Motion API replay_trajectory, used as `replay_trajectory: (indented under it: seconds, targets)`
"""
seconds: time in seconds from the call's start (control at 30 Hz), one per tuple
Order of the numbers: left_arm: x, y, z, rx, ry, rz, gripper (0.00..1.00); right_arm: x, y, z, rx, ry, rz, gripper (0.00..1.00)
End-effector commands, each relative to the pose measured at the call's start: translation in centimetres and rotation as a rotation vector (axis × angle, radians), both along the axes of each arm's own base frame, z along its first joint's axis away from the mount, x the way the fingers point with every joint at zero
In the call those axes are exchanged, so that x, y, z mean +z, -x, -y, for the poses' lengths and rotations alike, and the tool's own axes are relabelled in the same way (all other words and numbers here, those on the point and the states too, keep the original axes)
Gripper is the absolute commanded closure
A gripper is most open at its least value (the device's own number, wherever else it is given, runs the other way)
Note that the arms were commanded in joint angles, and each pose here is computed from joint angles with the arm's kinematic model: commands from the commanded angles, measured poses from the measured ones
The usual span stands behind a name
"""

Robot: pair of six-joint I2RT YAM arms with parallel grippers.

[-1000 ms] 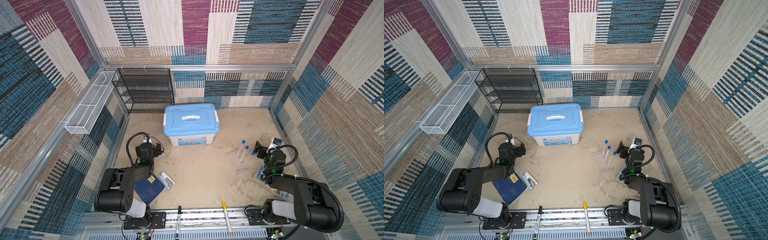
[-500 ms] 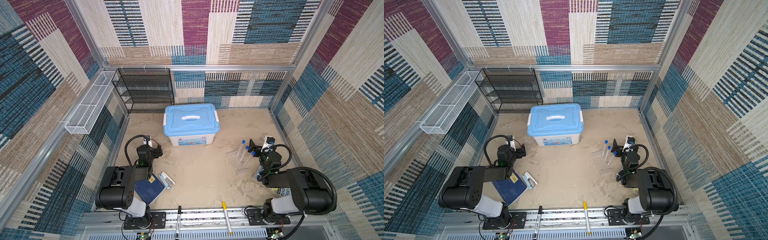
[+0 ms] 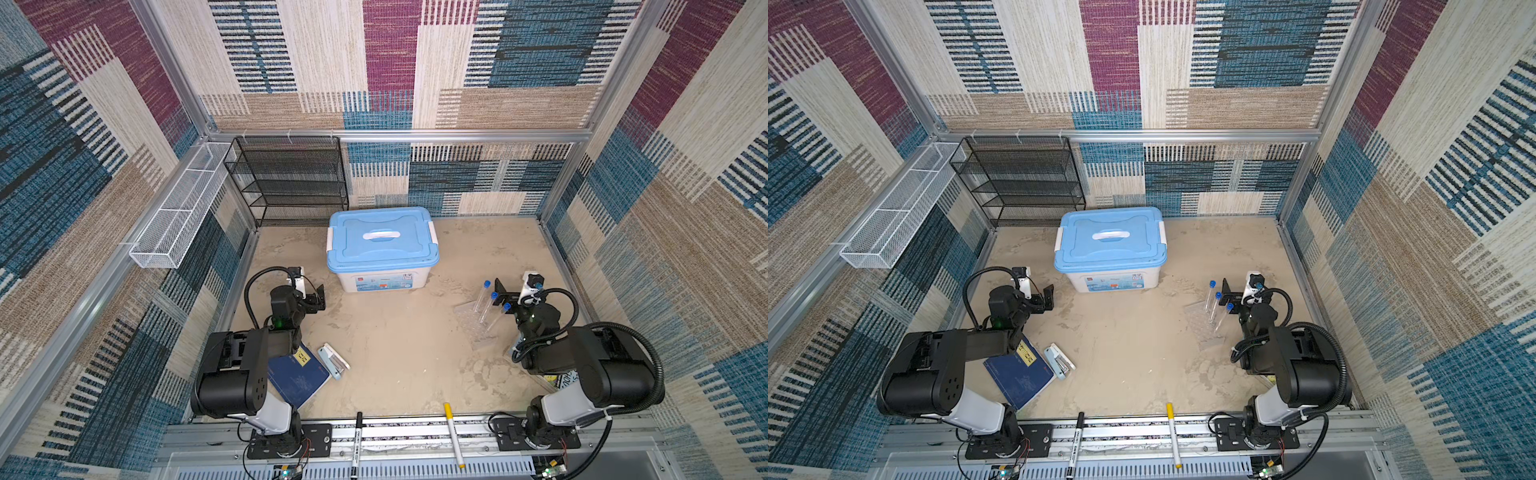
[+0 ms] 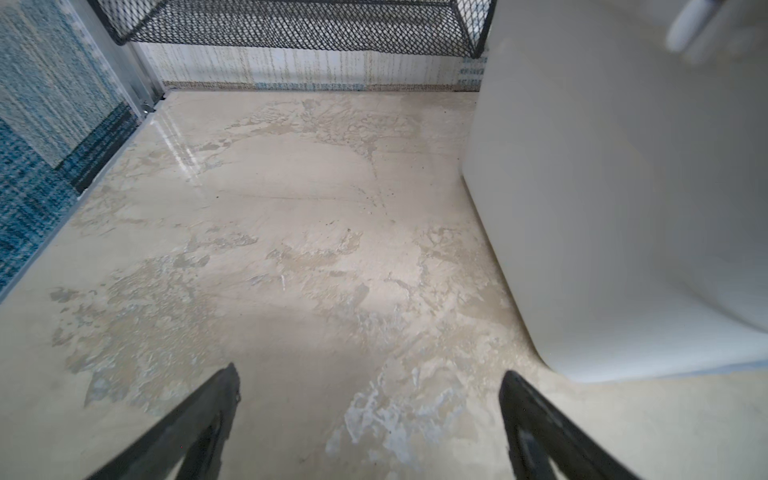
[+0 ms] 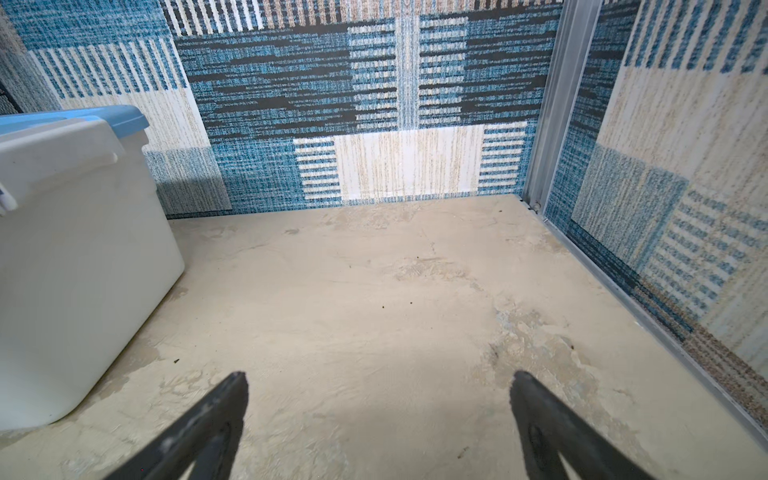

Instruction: Organize the chemistry lab equipment

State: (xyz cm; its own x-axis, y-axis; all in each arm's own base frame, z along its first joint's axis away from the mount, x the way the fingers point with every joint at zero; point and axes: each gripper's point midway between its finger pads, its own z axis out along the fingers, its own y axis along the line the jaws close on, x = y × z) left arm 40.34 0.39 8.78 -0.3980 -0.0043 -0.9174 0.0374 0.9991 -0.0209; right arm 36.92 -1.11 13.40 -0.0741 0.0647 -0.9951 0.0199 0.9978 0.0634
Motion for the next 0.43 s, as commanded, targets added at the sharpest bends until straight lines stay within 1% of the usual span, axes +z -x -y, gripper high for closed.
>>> replay_trajectory:
  seconds: [0.0, 0.07, 0.13, 0.4]
  targets:
    - [0.4, -0.2, 0.1, -0.013, 0.0, 0.012, 0.01, 1.1, -0.1, -0.2, 0.01, 0.013, 0.045, 0.01]
    - [0.3, -0.2, 0.1, -0.013, -0.001, 0.011, 0.01, 1.2, -0.3, -0.4, 0.021, 0.017, 0.043, 0.01]
    - [0.5, -0.2, 0.1, -0.013, -0.001, 0.014, 0.01, 0.9, -0.8, -1.7, 0.103, 0.042, 0.021, 0.01]
    - [0.3, -0.2, 0.1, -0.013, -0.001, 0.011, 0.01, 0.9, -0.7, -1.7, 0.104, 0.042, 0.023, 0.01]
